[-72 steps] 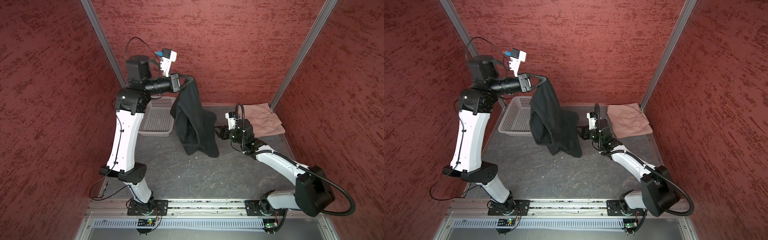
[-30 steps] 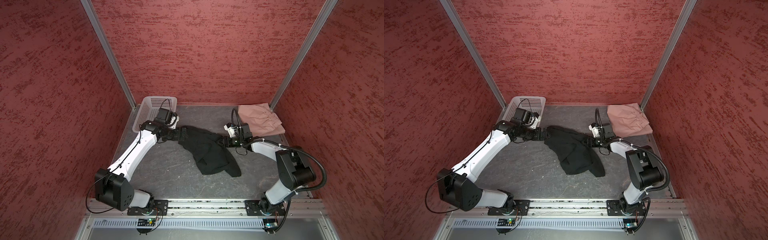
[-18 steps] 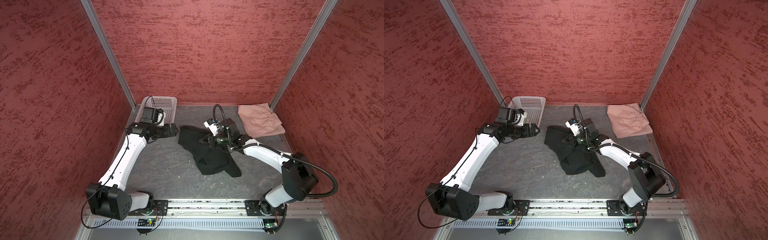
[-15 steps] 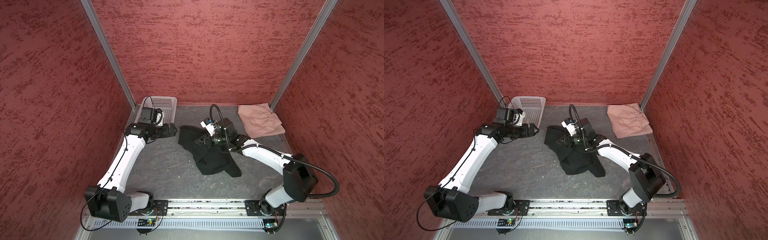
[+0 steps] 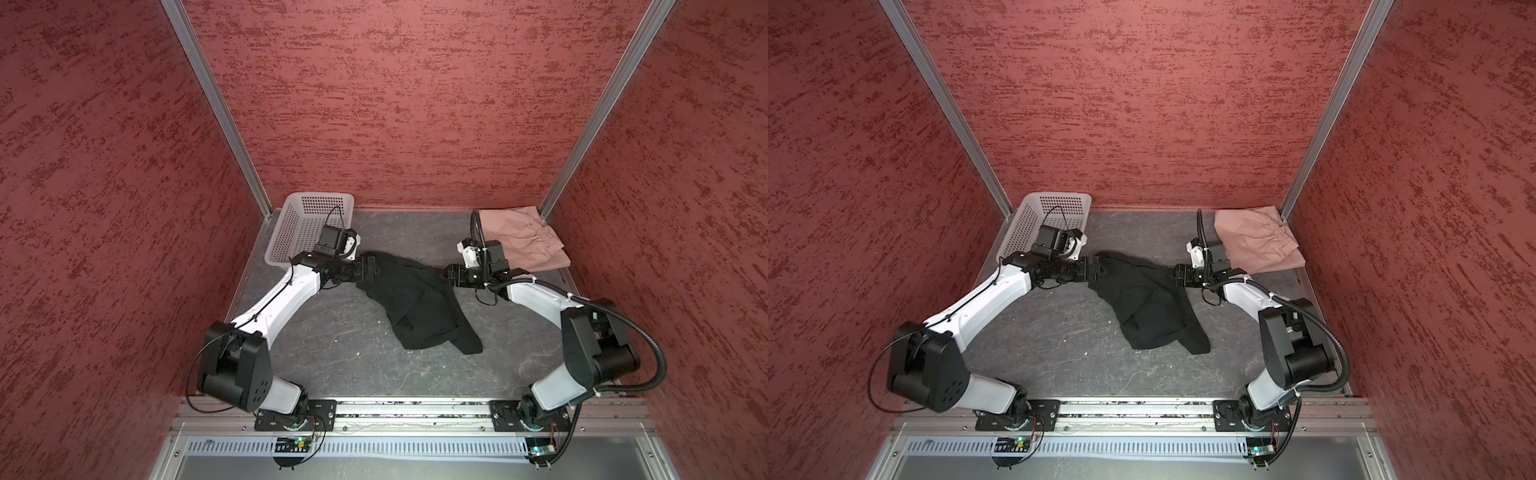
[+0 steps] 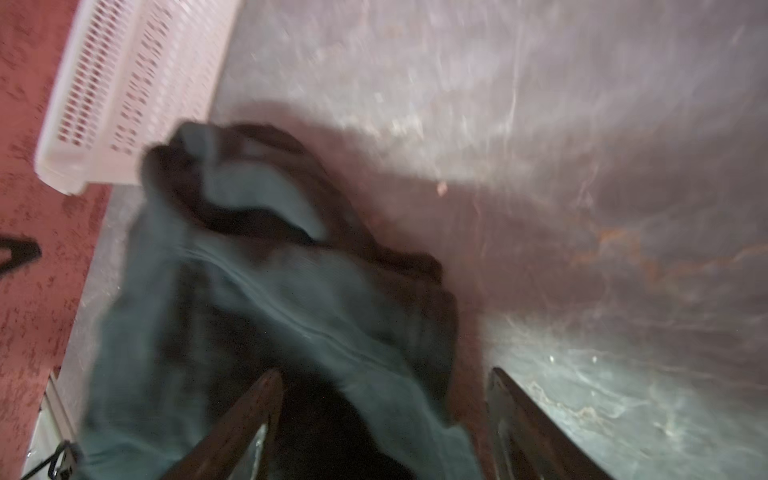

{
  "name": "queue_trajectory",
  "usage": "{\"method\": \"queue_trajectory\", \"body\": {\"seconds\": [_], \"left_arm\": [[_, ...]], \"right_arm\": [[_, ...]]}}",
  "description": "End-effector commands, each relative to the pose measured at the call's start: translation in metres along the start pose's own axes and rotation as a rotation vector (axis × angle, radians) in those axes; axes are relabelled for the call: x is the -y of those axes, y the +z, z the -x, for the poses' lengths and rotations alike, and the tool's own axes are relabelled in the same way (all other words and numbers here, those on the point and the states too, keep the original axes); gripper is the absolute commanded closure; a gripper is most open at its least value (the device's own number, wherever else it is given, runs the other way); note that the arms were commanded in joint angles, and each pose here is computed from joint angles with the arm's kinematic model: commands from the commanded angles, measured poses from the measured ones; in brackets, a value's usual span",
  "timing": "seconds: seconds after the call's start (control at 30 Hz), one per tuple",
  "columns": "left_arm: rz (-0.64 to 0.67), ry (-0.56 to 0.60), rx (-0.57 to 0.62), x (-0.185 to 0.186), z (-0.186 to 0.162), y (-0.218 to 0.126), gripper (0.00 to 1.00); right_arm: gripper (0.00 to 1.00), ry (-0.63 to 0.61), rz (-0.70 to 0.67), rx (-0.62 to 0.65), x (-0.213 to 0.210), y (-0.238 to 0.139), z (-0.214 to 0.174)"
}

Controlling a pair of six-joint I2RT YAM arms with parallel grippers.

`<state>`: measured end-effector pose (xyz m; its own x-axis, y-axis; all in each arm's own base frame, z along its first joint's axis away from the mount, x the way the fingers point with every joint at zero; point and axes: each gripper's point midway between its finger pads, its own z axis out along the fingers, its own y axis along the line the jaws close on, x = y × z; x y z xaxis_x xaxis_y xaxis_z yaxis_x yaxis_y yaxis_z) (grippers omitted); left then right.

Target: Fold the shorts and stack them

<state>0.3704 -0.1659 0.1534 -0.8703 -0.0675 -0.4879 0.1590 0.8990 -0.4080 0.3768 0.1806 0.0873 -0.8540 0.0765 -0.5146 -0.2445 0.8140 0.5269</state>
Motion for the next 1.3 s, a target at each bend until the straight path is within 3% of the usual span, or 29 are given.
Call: {"method": "queue_trajectory", "body": {"seconds": [0.0,0.13,0.27,0.4,0.47,0.57,0.63,0.7,0.8,0.93,1.1,1.17,1.27], "left_arm": [[0.055,0.055,0.177,-0.009,0.068,0.016,0.01],[0.157,0.032,0.115,-0.049,0.092,0.058,0.01],[0.166,0.023,0.072,-0.068,0.099,0.082,0.01],[0.211,0.003,0.045,-0.097,0.101,0.091,0.01],[0.226,-0.021,0.039,-0.111,0.103,0.088,0.01],[0.216,-0.03,0.061,-0.116,0.111,0.08,0.01],[0.191,-0.021,0.083,-0.109,0.119,0.071,0.01],[0.154,-0.018,0.109,-0.096,0.128,0.059,0.01],[0.078,-0.019,0.139,-0.068,0.139,0.033,0.01],[0.027,-0.019,0.156,-0.041,0.135,-0.016,0.0],[0.081,-0.092,0.173,-0.063,0.106,-0.084,0.01],[0.122,-0.145,0.181,-0.083,0.088,-0.107,0.01],[0.191,-0.217,0.212,-0.113,0.061,-0.138,0.01]], "right_arm": [[0.22,-0.047,0.106,0.011,-0.01,0.011,0.003],[0.19,-0.051,0.043,0.02,0.005,0.017,0.001],[0.18,-0.086,-0.01,0.019,0.018,0.022,0.004],[0.19,-0.117,0.079,0.015,0.006,0.031,0.009],[0.26,-0.122,0.162,0.006,-0.007,0.033,0.008],[0.48,-0.122,0.259,0.022,-0.026,0.026,0.011],[0.77,-0.124,0.27,0.04,-0.033,0.019,0.016],[1.0,-0.131,0.252,0.043,-0.04,0.009,0.022],[1.0,-0.162,0.255,0.063,-0.065,-0.015,0.034],[1.0,-0.287,0.29,0.04,-0.138,-0.032,0.026],[1.0,-0.423,0.472,-0.064,-0.254,-0.002,-0.024],[0.83,-0.475,0.511,-0.099,-0.289,0.017,-0.04],[0.46,-0.544,0.586,-0.14,-0.335,0.033,-0.054]]}}
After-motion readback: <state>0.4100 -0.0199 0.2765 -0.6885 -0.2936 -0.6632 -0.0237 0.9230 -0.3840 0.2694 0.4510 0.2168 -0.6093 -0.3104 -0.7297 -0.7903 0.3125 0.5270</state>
